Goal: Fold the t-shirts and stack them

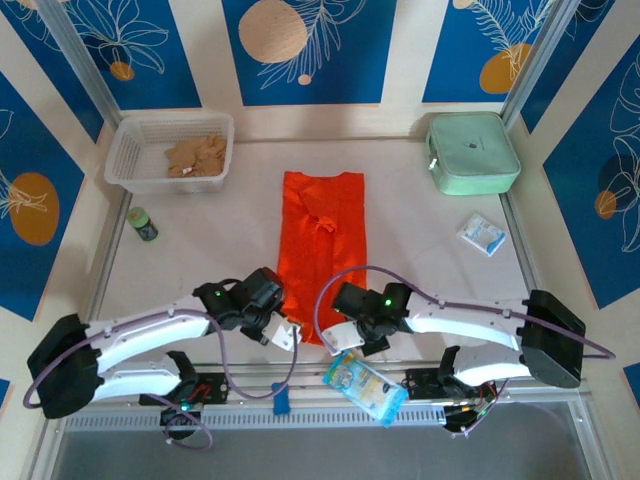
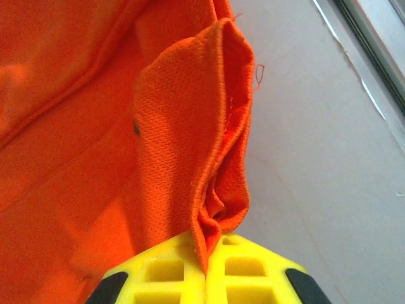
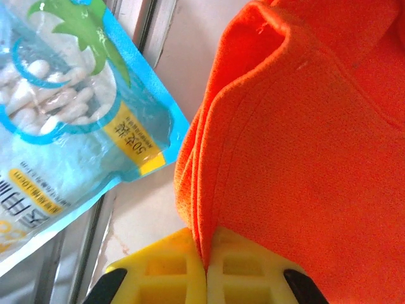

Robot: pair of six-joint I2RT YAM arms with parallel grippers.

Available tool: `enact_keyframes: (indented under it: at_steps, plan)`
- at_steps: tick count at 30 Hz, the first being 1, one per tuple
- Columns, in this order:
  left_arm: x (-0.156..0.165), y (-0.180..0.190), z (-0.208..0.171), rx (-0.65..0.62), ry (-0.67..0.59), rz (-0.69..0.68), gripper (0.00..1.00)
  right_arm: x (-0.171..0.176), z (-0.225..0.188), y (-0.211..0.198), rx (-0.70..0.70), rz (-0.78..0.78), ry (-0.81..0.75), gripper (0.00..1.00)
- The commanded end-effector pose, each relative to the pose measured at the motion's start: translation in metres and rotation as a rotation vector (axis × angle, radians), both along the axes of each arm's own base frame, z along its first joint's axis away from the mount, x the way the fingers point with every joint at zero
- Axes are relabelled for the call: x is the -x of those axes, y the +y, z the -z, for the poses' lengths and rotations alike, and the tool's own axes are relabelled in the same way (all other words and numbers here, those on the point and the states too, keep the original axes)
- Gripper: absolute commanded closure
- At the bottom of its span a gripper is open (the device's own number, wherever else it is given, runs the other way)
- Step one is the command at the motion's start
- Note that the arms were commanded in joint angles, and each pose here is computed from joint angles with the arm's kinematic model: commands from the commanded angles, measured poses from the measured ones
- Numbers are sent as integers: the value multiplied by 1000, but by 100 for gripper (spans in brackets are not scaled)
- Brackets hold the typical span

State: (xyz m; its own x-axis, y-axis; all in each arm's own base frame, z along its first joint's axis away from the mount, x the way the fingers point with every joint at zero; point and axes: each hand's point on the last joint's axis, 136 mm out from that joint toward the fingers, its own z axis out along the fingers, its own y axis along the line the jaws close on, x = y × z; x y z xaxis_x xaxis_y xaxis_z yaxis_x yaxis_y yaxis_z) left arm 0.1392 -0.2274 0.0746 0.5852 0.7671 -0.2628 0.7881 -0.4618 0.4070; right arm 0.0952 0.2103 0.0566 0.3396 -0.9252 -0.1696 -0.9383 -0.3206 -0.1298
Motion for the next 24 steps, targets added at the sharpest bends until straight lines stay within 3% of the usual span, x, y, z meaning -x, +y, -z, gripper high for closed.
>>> enact_keyframes:
  at_steps: [1,14,24]
  plan:
    - [-6,1,-22,23,-30,-54,100,-1,-14,-3,-24,46,24,100]
    - [-67,-15,-63,69,-111,-224,100,-93,-66,5,-149,228,-104,100]
    - [-129,-3,-90,141,-164,-390,100,-160,-92,1,-198,331,-157,100]
